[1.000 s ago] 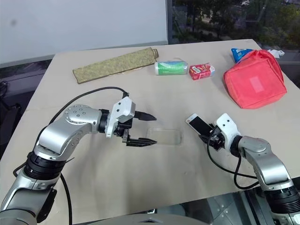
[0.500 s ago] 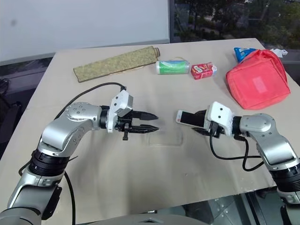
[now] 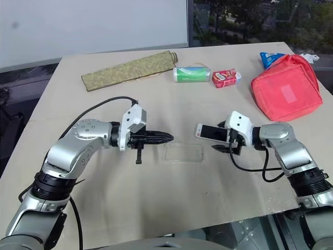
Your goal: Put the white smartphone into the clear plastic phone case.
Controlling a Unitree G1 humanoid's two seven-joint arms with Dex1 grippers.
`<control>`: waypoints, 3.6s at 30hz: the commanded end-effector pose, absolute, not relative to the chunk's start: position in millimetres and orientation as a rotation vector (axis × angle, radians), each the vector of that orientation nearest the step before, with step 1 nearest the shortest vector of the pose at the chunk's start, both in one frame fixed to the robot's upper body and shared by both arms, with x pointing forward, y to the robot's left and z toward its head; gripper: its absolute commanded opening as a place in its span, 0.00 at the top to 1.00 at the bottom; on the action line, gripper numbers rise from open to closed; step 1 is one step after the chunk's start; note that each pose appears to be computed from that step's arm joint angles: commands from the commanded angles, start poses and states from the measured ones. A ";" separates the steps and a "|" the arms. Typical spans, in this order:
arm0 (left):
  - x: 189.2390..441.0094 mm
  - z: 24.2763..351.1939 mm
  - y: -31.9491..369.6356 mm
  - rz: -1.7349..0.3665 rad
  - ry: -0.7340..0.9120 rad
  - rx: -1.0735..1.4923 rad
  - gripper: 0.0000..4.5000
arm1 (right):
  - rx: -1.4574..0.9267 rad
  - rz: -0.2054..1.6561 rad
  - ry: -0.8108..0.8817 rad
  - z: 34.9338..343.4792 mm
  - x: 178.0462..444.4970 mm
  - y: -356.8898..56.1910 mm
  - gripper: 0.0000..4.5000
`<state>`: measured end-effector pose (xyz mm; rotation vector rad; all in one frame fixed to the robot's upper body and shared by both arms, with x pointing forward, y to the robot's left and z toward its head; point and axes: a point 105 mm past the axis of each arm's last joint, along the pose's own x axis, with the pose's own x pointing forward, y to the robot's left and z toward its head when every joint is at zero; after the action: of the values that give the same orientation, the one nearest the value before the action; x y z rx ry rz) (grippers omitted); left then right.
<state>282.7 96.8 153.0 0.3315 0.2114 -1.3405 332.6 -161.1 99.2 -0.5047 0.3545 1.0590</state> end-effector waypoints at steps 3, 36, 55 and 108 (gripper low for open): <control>280.8 166.2 97.9 -1.322 0.158 0.367 1.00 | -0.494 1.049 0.401 90.8 343.6 -168.7 0.01; 287.9 197.9 84.1 -1.300 0.022 0.374 1.00 | -0.618 1.357 0.274 148.6 298.8 -120.3 0.39; 277.2 126.0 67.2 -1.423 0.237 0.486 1.00 | -0.819 1.358 0.351 120.9 282.4 -106.7 0.39; 304.6 144.9 101.3 -1.201 0.214 0.525 1.00 | -0.898 1.210 0.573 112.3 281.8 -158.1 0.99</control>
<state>302.7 91.5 124.1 0.4888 0.2611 -1.2314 277.3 -161.6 104.2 -0.8593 0.6167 1.2142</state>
